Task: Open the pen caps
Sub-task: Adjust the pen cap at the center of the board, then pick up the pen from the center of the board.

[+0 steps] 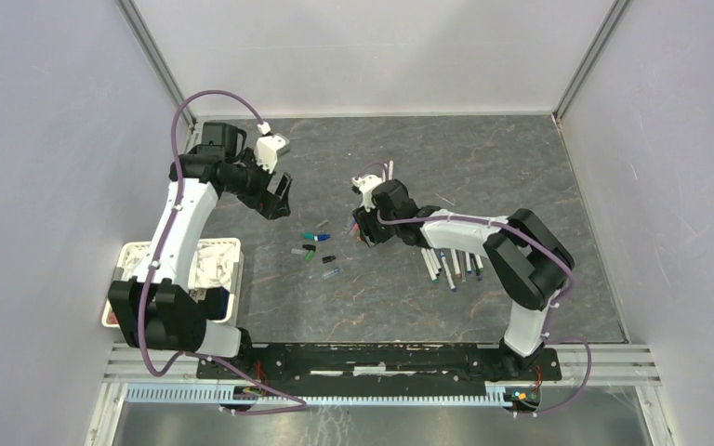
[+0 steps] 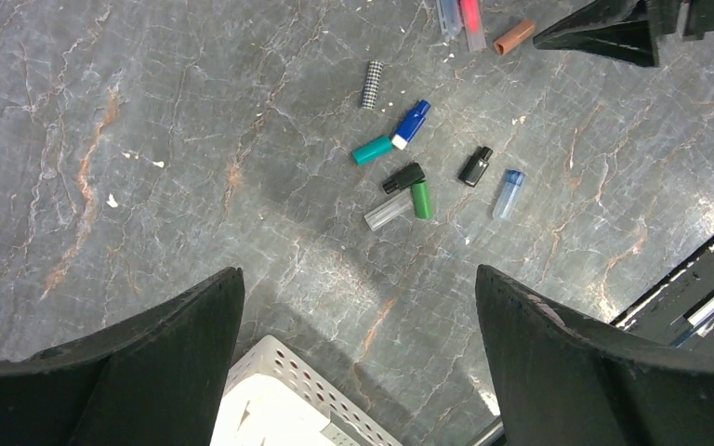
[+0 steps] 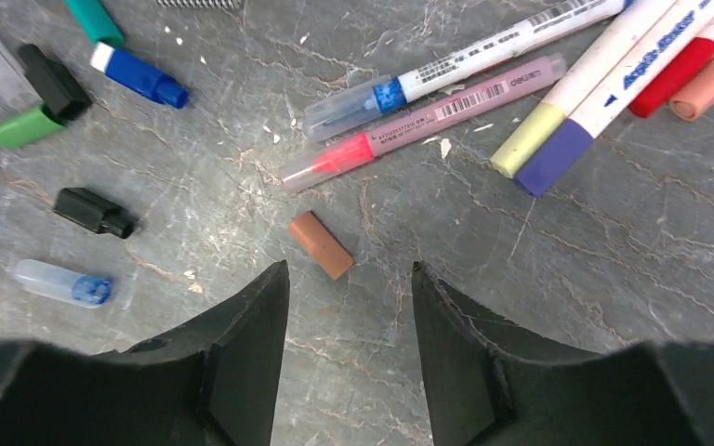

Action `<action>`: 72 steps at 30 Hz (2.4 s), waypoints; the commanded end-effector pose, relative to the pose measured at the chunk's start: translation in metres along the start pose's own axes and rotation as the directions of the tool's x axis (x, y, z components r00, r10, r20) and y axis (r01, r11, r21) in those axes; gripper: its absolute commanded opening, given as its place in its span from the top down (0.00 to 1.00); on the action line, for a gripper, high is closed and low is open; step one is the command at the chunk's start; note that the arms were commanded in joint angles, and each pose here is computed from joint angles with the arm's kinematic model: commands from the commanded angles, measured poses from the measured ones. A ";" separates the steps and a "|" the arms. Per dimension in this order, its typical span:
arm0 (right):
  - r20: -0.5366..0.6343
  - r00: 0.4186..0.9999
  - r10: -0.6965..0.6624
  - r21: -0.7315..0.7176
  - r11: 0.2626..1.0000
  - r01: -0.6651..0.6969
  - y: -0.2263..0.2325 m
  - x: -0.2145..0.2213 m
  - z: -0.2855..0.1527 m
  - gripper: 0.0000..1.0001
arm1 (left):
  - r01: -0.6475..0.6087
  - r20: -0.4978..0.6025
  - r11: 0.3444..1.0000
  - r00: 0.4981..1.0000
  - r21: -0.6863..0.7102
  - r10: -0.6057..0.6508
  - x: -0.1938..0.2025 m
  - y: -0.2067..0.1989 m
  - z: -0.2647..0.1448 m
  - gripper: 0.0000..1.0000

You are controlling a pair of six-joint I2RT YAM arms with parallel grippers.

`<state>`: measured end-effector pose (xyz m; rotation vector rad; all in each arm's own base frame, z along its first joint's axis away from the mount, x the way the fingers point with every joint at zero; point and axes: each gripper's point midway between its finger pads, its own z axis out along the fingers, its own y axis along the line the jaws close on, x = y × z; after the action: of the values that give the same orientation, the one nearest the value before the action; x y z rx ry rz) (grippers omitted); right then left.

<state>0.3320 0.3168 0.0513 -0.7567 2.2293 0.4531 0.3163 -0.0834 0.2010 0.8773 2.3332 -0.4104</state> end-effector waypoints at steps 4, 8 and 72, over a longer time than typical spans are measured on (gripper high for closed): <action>0.016 0.995 -0.099 -0.060 0.993 0.100 0.010 -0.016 0.020 0.47 | 0.018 0.073 1.000 0.997 0.023 -0.019 -0.008 -0.008 -0.011 0.02; 0.005 0.994 -0.110 -0.084 0.990 0.110 0.021 -0.012 0.027 0.52 | 0.022 0.067 0.999 0.998 0.024 -0.023 -0.005 -0.007 -0.010 0.03; 0.097 0.942 0.320 0.468 0.821 -0.327 -0.187 -0.074 0.078 0.67 | -0.007 0.078 0.999 0.997 0.048 0.003 -0.002 -0.014 -0.013 0.03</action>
<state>0.5307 0.2516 0.0384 -0.1328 2.3205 0.0893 0.3024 -0.0868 0.2105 0.8640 2.2860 -0.4817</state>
